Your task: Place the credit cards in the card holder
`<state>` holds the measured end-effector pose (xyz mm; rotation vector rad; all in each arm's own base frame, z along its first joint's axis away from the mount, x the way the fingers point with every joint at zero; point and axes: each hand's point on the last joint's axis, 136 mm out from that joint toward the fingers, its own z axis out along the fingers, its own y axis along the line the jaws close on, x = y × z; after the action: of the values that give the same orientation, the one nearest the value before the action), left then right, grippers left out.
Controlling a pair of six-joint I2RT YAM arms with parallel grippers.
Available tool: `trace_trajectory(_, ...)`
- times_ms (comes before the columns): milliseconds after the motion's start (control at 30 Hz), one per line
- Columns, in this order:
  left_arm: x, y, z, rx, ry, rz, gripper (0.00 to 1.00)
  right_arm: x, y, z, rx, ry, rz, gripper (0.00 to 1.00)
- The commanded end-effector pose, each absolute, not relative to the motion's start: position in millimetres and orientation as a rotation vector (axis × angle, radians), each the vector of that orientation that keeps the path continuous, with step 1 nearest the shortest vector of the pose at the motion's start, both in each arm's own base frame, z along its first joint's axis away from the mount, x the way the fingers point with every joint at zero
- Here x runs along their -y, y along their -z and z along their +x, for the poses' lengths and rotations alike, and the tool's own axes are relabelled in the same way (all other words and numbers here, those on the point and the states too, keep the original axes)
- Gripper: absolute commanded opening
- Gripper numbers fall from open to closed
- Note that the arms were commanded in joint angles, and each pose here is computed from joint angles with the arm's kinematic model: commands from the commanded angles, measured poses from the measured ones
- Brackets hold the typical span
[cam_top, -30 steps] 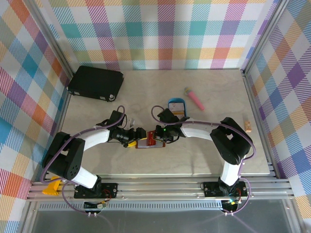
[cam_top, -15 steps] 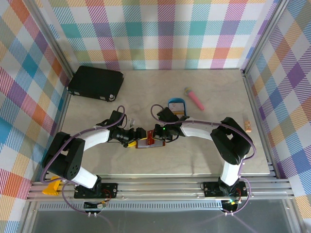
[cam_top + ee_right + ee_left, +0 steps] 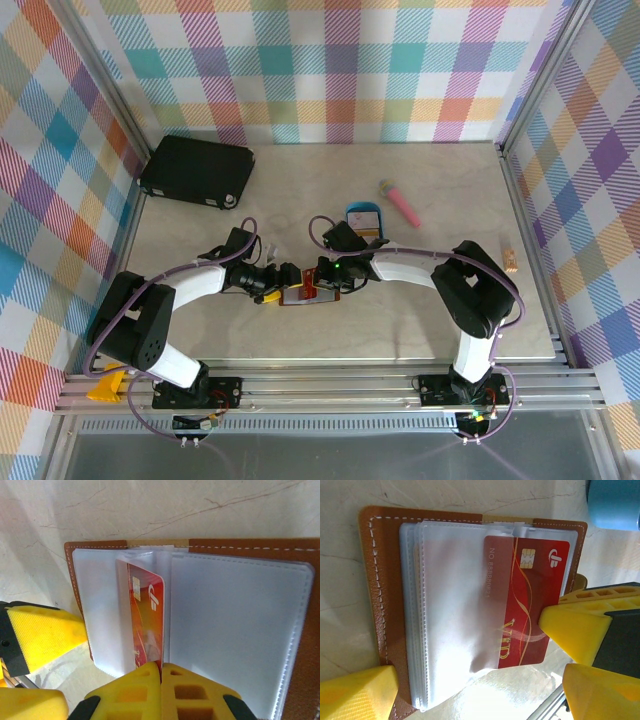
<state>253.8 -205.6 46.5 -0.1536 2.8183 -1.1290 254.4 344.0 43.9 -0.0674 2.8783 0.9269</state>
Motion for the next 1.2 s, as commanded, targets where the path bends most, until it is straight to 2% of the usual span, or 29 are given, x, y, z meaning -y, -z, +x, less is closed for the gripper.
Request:
trace_trajectory(0, 205.7, -38.9, 248.3, -2.863, 1.110, -0.142, 0.86, -344.4, -33.0, 243.5, -2.943, -0.920, -0.117, 0.00)
trace_trajectory(400, 206.1, -39.5, 248.5, -2.862, 1.111, -0.137, 0.86, -350.9, -29.8, 248.0, -2.949, -0.934, -0.094, 0.00)
trace_trajectory(533, 205.6, -39.0, 248.3, -2.863, 1.110, -0.138, 0.86, -348.1, -32.4, 249.4, -2.943, -0.908, -0.090, 0.12)
trace_trajectory(767, 205.6, -39.1, 248.4, -2.863, 1.109, -0.139, 0.86, -346.6, -40.8, 253.5, -2.928, -0.875, -0.101, 0.26)
trace_trajectory(1167, 205.5, -39.6, 247.5, -2.860, 1.113, -0.139, 0.86, -348.6, -38.2, 256.0, -2.944, -0.810, -0.089, 0.31)
